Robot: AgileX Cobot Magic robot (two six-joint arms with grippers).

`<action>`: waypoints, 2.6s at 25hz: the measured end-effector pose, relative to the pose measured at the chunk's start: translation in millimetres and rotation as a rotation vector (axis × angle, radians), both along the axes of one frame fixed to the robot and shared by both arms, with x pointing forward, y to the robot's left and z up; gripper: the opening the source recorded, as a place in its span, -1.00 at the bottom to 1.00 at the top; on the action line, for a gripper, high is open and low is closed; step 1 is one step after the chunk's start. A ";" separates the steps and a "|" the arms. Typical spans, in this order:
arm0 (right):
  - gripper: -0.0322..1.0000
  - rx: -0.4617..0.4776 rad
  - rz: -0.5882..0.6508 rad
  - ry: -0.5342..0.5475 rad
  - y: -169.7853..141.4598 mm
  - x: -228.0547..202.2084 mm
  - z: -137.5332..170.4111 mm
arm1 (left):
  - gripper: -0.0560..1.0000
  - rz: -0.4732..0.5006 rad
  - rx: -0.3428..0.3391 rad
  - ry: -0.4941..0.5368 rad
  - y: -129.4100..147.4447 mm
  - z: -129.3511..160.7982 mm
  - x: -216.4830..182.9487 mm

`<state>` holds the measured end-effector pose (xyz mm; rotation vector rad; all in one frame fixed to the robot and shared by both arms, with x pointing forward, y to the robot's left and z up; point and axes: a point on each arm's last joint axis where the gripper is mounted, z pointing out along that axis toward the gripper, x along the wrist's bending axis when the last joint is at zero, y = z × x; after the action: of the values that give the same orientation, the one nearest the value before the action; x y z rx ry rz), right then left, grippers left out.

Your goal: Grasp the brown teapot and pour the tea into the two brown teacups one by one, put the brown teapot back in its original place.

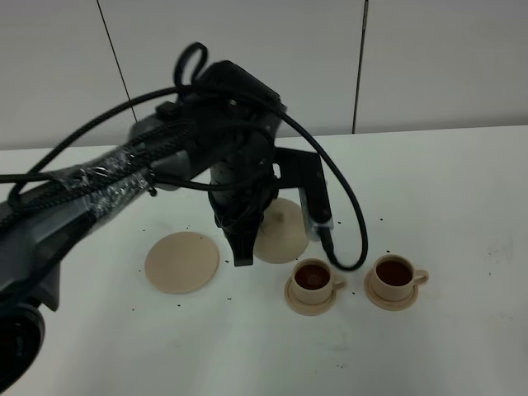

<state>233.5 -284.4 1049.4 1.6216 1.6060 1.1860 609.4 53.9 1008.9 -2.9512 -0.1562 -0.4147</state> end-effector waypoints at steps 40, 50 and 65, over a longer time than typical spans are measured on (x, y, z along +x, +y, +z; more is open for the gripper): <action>-0.46 0.000 0.000 0.000 0.0 0.0 0.0 | -0.58 0.490 -0.199 0.014 14.9 -1.1 7.7; -0.46 0.000 0.000 0.000 0.0 0.0 0.0 | -0.58 0.556 -0.204 0.013 14.1 -6.5 8.8; -0.46 0.000 0.000 0.000 0.0 0.0 0.0 | -0.58 0.262 -0.125 0.075 14.4 -16.4 11.4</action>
<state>233.5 -284.4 1049.4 1.6216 1.6060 1.1860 620.9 68.3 992.5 -3.0038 -0.5719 -0.2663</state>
